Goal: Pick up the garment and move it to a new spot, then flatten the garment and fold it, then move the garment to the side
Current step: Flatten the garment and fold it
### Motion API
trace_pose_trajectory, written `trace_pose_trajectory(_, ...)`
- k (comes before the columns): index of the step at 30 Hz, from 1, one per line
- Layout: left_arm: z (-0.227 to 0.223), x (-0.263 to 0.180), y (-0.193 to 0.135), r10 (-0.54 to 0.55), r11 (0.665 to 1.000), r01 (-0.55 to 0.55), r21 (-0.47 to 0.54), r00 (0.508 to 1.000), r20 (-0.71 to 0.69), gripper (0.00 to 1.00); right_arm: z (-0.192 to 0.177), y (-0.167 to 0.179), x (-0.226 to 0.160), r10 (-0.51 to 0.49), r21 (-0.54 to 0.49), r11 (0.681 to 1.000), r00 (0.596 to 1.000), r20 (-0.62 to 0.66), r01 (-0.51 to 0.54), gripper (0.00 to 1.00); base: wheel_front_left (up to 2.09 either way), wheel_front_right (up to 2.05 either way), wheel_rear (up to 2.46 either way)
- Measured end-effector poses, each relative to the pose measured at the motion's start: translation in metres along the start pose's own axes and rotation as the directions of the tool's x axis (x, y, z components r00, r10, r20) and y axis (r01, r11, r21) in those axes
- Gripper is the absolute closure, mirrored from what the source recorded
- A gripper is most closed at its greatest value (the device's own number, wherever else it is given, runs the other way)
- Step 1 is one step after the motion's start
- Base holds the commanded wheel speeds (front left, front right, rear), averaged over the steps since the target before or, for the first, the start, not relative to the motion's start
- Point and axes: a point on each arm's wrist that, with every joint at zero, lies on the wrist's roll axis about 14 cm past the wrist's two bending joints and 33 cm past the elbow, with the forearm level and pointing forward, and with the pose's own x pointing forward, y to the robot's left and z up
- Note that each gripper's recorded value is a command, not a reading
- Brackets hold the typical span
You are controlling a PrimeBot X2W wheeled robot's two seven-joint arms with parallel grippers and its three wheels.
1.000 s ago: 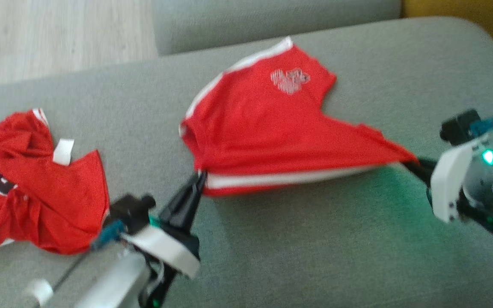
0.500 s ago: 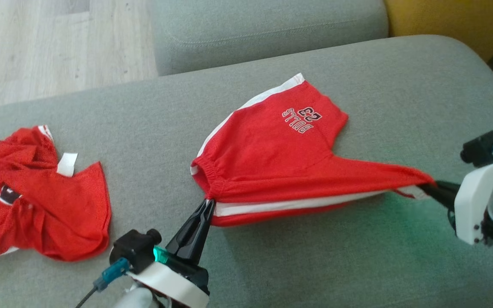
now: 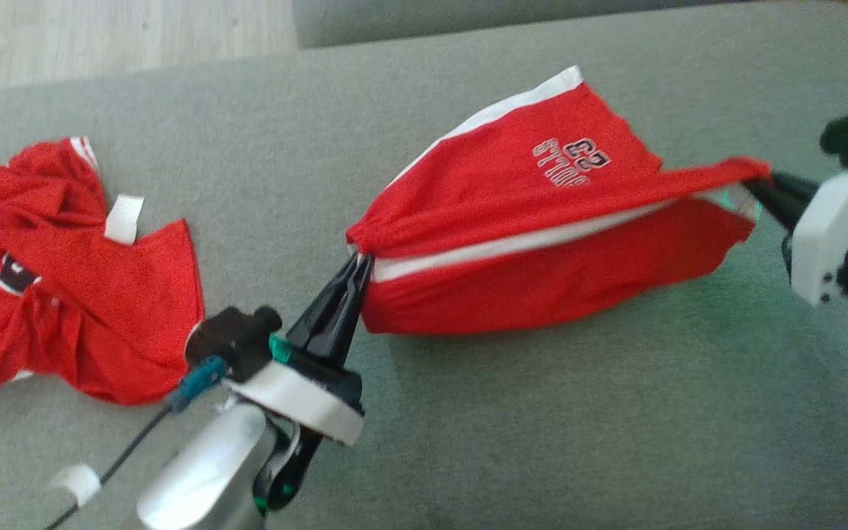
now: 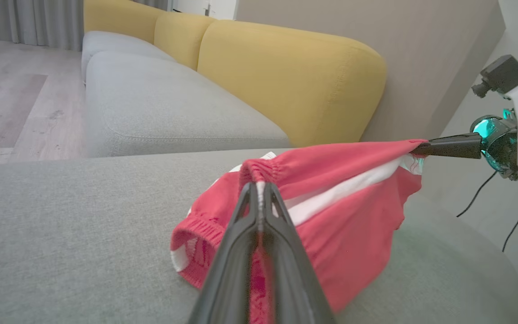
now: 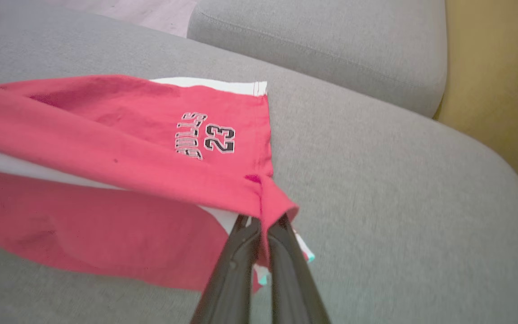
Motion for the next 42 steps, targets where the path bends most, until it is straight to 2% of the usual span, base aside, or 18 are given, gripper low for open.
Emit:
trace_pose_trajectory(13, -0.009, 0.044, 0.052, 0.064, 0.998, -0.063, 0.024, 0.997, -0.043, 1.00, 0.051, -0.020, 0.094, -0.019, -0.160, 0.987, 1.000, -0.018, 0.016, 1.00, 0.00, 0.00, 0.00)
trace_pose_trajectory(24, -0.035, 0.057, 0.089, 0.120, 0.992, -0.116, 0.041, 0.986, -0.117, 1.00, 0.035, -0.007, 0.168, 0.022, -0.219, 0.974, 0.992, -0.126, -0.049, 1.00, 0.00, 0.00, 0.00)
trace_pose_trajectory(25, -0.038, 0.056, 0.091, 0.124, 0.992, -0.119, 0.044, 0.984, -0.128, 0.87, 0.035, -0.007, 0.171, 0.020, -0.220, 0.974, 0.992, -0.123, -0.047, 0.19, 0.00, 0.00, 0.00)
trace_pose_trajectory(26, -0.040, 0.056, 0.093, 0.129, 0.991, -0.123, 0.053, 0.982, -0.134, 0.36, 0.033, -0.008, 0.175, 0.016, -0.220, 0.975, 0.992, -0.126, -0.044, 0.00, 0.00, 0.00, 0.00)
trace_pose_trajectory(27, -0.040, 0.057, 0.095, 0.132, 0.991, -0.126, 0.055, 0.982, -0.132, 0.00, 0.033, -0.009, 0.177, 0.011, -0.230, 0.972, 0.992, -0.123, -0.040, 0.00, 0.00, 0.00, 0.00)
trace_pose_trajectory(37, -0.023, 0.058, 0.105, 0.169, 0.983, -0.161, 0.083, 0.981, -0.097, 0.00, 0.062, -0.022, 0.169, -0.042, -0.177, 0.983, 0.998, 0.050, 0.051, 0.00, 0.00, 0.00, 0.00)
trace_pose_trajectory(40, 0.000, 0.058, 0.111, 0.200, 0.976, -0.196, 0.100, 0.979, -0.035, 0.00, 0.086, -0.029, 0.157, -0.073, -0.100, 0.991, 0.983, 0.170, 0.091, 0.00, 0.00, 0.00, 0.00)
trace_pose_trajectory(42, 0.028, 0.059, 0.113, 0.218, 0.970, -0.222, 0.101, 0.975, 0.047, 0.00, 0.107, -0.032, 0.145, -0.093, -0.044, 0.993, 0.958, 0.272, 0.109, 0.00, 0.00, 0.00, 0.00)
